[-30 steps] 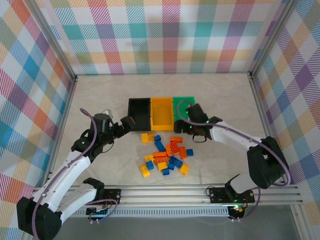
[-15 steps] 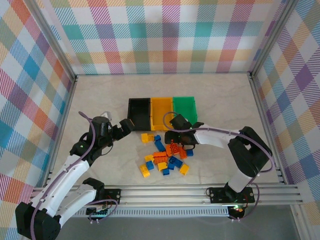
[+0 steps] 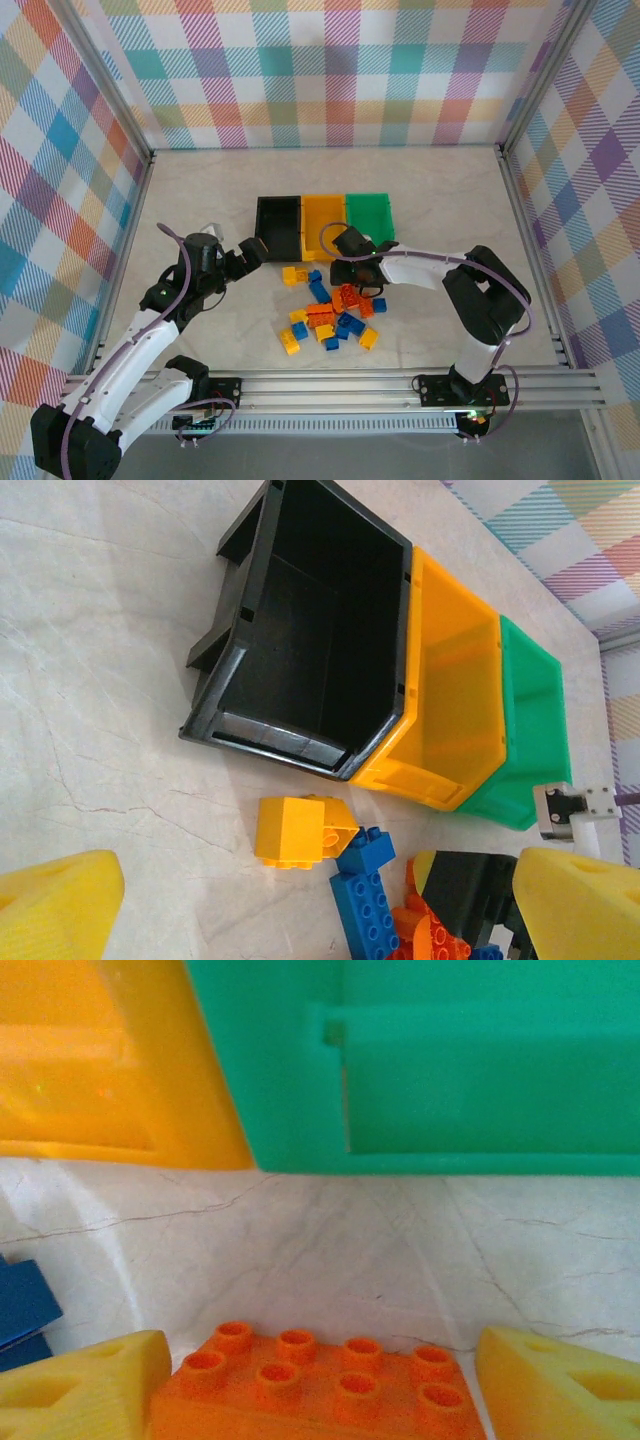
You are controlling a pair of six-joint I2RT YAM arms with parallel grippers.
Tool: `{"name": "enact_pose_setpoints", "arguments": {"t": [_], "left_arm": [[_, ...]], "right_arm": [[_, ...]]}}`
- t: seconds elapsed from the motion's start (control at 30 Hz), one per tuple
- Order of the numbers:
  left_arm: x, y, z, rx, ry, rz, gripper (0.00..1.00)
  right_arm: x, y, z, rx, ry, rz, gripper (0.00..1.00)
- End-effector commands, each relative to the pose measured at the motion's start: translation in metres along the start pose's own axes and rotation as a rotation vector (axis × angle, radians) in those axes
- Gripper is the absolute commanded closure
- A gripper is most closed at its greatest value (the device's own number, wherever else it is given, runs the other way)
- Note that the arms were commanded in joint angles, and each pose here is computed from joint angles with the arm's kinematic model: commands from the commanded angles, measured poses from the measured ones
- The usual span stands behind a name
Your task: Sort the legos into containers by color
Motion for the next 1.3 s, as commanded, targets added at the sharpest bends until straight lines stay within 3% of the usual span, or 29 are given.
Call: {"name": "enact_pose_setpoints", "arguments": {"t": [0.0, 0.23, 0.53, 0.83, 0.97, 1.13, 1.27], "left_arm": [[0.005, -0.002, 0.003, -0.024, -0.017, 0.016, 0.0], [0.003, -0.004, 0.0, -0.027, -0.017, 0.022, 0.0], [0.003, -0.001, 0.001, -0.03, -0.013, 0.015, 0.0], [0.018, -0.006, 0.019, -0.087, -0.009, 0.072, 0.01], [0.027, -0.01, 0.022, -0.101, -0.035, 0.131, 0.01], [0.04, -0.013, 0.018, -0.093, -0.096, 0.189, 0.03], [0.059, -0.015, 0.008, -0.1, -0.199, 0.248, 0.06]], "right_arm": [[0.0, 0.004, 0.004, -0.014, 0.005, 0.003, 0.25], [-0.016, 0.031, 0.008, -0.044, 0.004, -0.078, 0.4], [-0.074, 0.097, -0.019, -0.008, 0.003, -0.257, 0.4], [-0.148, 0.064, -0.053, 0.029, -0.076, -0.252, 0.39], [-0.168, 0.053, -0.051, 0.027, -0.084, -0.249, 0.33], [-0.179, 0.053, -0.046, 0.011, -0.104, -0.253, 0.12], [-0.181, 0.065, -0.044, -0.012, -0.114, -0.275, 0.08]]}}
Point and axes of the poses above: each hand's point on the last joint's axis, 136 mm out from that joint toward the fingers, its own y axis back along the fingers, its own z axis along the line the jaws close on, x = y × z, the point moved 3 cm from there along y, back along the fingers, and after that the axes turned 6 degrees about y, right-handed, at the moved point
